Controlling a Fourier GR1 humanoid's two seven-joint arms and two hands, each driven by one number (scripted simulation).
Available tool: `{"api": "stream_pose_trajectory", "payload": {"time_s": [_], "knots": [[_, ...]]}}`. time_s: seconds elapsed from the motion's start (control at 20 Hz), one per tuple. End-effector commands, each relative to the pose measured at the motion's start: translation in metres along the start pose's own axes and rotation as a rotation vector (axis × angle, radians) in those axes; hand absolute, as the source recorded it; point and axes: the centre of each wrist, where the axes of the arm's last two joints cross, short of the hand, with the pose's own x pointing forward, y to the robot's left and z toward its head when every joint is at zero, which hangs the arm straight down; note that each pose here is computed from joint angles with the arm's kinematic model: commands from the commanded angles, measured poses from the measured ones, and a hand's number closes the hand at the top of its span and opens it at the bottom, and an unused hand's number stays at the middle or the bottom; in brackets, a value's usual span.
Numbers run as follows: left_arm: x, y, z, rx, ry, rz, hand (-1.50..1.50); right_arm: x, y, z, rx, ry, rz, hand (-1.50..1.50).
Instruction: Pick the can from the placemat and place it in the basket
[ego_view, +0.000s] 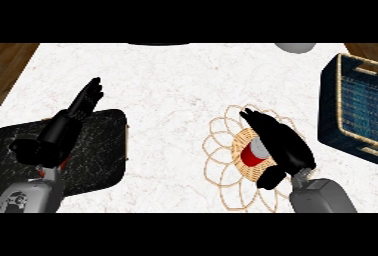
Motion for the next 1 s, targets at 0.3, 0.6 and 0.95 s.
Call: {"api": "stream_pose_trajectory", "payload": {"time_s": [0.3, 0.6, 0.95], "knots": [[-0.004, 0.0, 0.006, -0.004, 0.002, 0.01, 0.0, -0.014, 0.022, -0.024, 0.076, 0.001, -0.013, -1.5], [-0.008, 0.002, -0.005, 0.015, 0.002, -0.003, 0.0, -0.015, 0.034, -0.008, 0.16, -0.034, 0.074, 1.5], [-0.006, -0.002, 0.002, 0.0, -0.006, 0.001, 0.0, -0.005, 0.043, -0.023, 0.142, -0.097, 0.181, 1.5]]}}
